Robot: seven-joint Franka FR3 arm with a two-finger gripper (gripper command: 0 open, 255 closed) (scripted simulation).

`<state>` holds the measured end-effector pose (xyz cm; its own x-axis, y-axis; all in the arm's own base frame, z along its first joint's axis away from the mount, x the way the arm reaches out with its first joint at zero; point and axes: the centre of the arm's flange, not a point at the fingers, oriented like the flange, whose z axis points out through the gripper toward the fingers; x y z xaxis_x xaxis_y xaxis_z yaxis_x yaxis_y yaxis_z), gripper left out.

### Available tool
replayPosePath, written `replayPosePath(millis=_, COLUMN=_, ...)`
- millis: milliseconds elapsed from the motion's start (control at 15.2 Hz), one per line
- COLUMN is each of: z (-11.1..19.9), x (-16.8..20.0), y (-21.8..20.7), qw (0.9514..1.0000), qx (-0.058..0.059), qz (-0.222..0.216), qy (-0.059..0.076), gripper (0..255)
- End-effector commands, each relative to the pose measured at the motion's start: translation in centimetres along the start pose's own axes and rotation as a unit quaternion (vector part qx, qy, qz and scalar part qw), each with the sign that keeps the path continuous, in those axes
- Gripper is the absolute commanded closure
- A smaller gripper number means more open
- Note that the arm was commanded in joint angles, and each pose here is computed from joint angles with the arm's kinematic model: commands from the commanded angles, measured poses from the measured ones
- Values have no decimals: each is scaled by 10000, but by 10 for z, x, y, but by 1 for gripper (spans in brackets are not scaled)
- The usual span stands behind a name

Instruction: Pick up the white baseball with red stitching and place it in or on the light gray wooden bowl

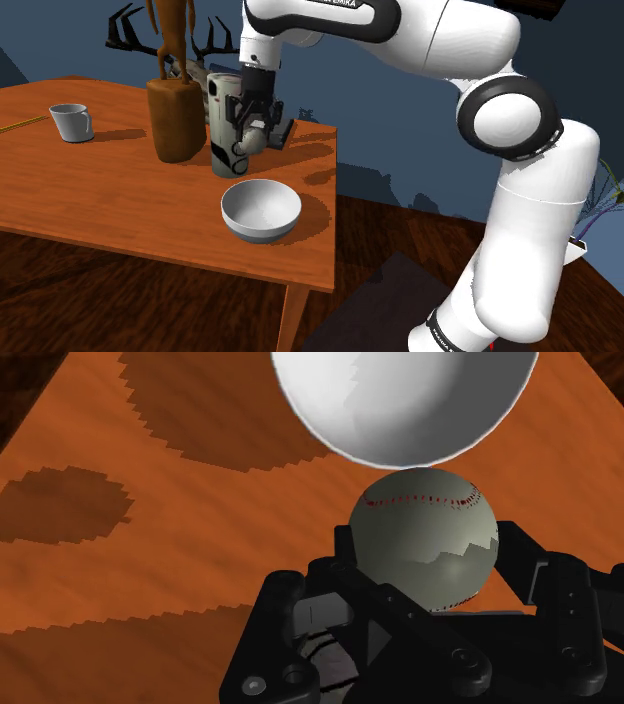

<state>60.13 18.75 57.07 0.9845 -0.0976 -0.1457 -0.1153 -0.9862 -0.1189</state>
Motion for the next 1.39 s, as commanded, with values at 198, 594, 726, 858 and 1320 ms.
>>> replayPosePath(millis=198, z=10, x=-65, y=-14, qw=10000, qx=-1, qz=3, qy=1, gripper=255)
replayPosePath(millis=594, z=27, x=-106, y=-24, qw=10000, qx=-1, qz=3, qy=1, gripper=255)
replayPosePath(millis=726, z=37, x=-105, y=-23, qw=10000, qx=-1, qz=3, qy=1, gripper=255)
replayPosePath(millis=858, z=48, x=-103, y=-22, qw=10000, qx=-1, qz=3, qy=1, gripper=255)
replayPosePath(millis=1320, z=84, x=-98, y=-18, qw=10000, qx=-1, qz=3, qy=1, gripper=255)
